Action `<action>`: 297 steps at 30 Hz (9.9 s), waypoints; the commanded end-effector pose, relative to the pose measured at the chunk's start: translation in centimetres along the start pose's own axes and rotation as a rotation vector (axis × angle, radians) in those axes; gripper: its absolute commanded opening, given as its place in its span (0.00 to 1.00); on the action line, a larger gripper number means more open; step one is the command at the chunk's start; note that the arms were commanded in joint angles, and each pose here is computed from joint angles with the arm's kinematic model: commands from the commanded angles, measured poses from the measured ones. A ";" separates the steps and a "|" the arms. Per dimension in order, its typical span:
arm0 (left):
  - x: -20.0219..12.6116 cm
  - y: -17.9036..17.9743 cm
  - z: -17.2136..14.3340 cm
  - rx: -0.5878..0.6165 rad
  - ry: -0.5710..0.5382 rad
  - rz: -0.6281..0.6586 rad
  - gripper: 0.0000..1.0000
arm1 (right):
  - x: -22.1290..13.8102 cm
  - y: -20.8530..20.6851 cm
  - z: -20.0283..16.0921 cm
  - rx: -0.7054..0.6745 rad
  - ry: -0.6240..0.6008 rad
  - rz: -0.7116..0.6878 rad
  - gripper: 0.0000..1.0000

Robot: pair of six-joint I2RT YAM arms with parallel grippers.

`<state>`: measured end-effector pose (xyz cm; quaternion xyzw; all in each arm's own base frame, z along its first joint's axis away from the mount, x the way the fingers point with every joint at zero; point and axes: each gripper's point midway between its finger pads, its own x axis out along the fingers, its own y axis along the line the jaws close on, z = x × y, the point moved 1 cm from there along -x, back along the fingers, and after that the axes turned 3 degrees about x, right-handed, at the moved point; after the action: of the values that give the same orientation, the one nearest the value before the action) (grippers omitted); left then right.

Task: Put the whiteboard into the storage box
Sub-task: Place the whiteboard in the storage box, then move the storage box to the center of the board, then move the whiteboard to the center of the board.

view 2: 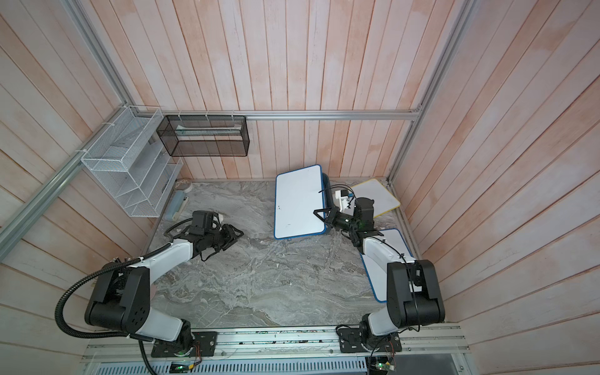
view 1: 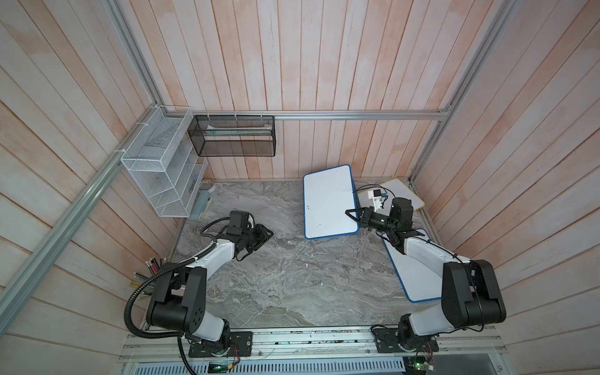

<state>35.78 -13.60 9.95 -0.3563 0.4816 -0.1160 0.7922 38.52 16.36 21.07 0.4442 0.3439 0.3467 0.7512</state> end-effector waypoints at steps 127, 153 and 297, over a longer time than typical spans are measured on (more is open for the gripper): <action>-1.6 3.6 10.1 -0.017 -0.199 0.173 0.47 | 24.7 -4.2 -8.8 -0.186 0.291 -0.389 0.28; -1.7 -11.4 4.8 0.319 -0.164 -0.260 0.84 | -11.1 -17.1 -4.5 0.117 -0.129 -1.049 0.46; 9.7 -0.4 -11.4 0.787 0.216 -0.088 1.00 | -6.7 -17.8 -17.9 0.246 0.228 -0.770 0.45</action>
<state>34.56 -25.75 4.66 -0.0510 0.3622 -0.3839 0.8478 27.78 12.74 3.54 0.3370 0.5292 0.0966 0.7727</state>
